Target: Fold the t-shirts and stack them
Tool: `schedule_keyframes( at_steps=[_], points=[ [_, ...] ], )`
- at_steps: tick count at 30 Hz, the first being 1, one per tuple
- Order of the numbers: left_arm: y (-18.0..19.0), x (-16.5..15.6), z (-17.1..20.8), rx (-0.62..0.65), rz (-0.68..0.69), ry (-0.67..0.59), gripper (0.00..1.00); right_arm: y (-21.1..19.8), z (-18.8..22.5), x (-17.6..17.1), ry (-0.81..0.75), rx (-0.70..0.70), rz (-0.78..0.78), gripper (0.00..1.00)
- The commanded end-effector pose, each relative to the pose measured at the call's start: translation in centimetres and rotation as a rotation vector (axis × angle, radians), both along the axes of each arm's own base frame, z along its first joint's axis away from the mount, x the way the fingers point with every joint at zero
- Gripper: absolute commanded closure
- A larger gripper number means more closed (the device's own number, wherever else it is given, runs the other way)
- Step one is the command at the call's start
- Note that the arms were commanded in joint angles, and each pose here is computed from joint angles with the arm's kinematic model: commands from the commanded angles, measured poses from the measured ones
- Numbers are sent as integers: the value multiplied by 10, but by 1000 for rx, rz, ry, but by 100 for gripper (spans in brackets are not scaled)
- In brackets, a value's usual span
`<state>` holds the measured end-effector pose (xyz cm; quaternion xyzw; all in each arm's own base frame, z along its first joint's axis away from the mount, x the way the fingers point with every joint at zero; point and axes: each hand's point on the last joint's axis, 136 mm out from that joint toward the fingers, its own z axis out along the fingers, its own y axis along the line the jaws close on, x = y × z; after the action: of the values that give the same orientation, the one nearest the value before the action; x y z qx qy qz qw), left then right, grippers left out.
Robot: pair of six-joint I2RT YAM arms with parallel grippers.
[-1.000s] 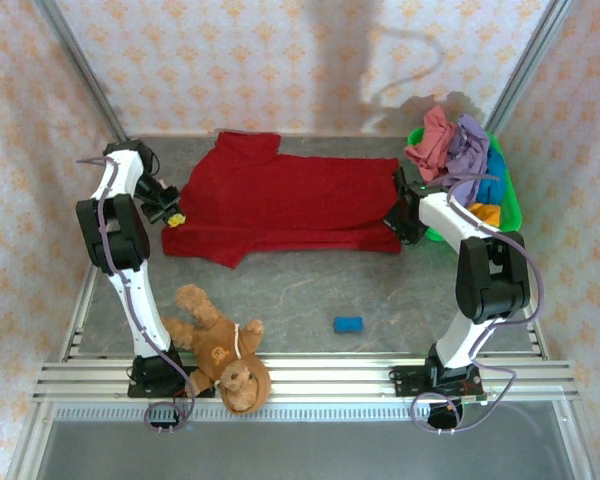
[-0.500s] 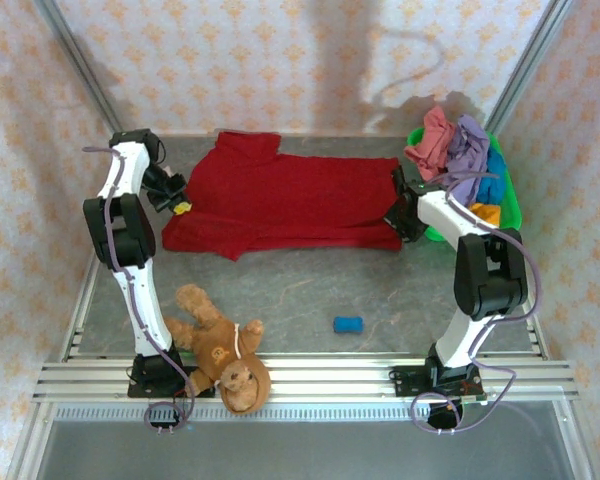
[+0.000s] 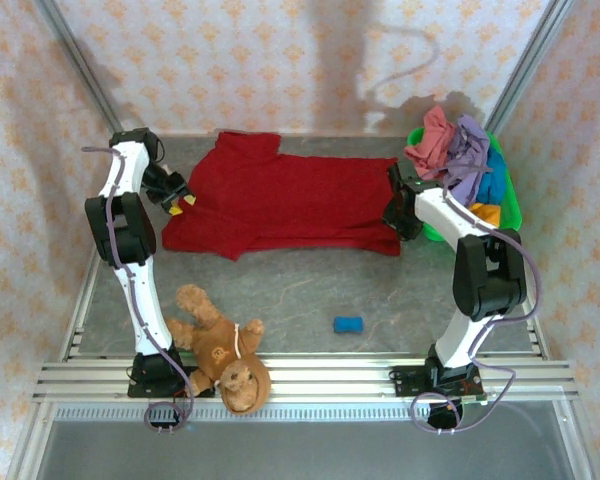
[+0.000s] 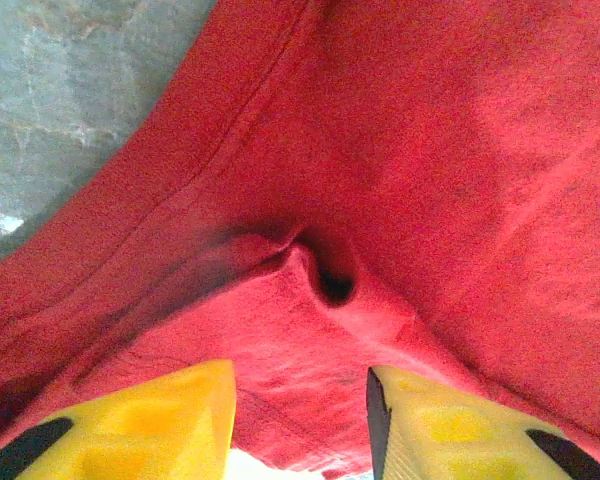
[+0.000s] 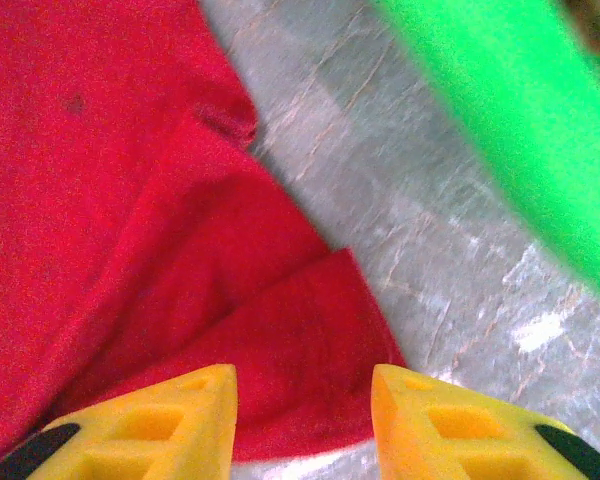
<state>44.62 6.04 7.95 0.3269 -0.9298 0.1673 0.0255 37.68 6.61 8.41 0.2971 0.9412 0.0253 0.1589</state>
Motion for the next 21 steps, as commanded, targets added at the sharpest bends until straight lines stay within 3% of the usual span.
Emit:
schedule_keyframes(
  at_steps=[1,13,21],
  points=[
    [8,-2,24,25,10,-47,52,11,24,-10,-10,-32,73,59],
    [-8,-59,10,81,-59,15,50,47,10,-13,56,63,150,58],
    [-16,-71,-15,55,-71,44,52,98,-1,-16,91,187,213,58]
  ],
)
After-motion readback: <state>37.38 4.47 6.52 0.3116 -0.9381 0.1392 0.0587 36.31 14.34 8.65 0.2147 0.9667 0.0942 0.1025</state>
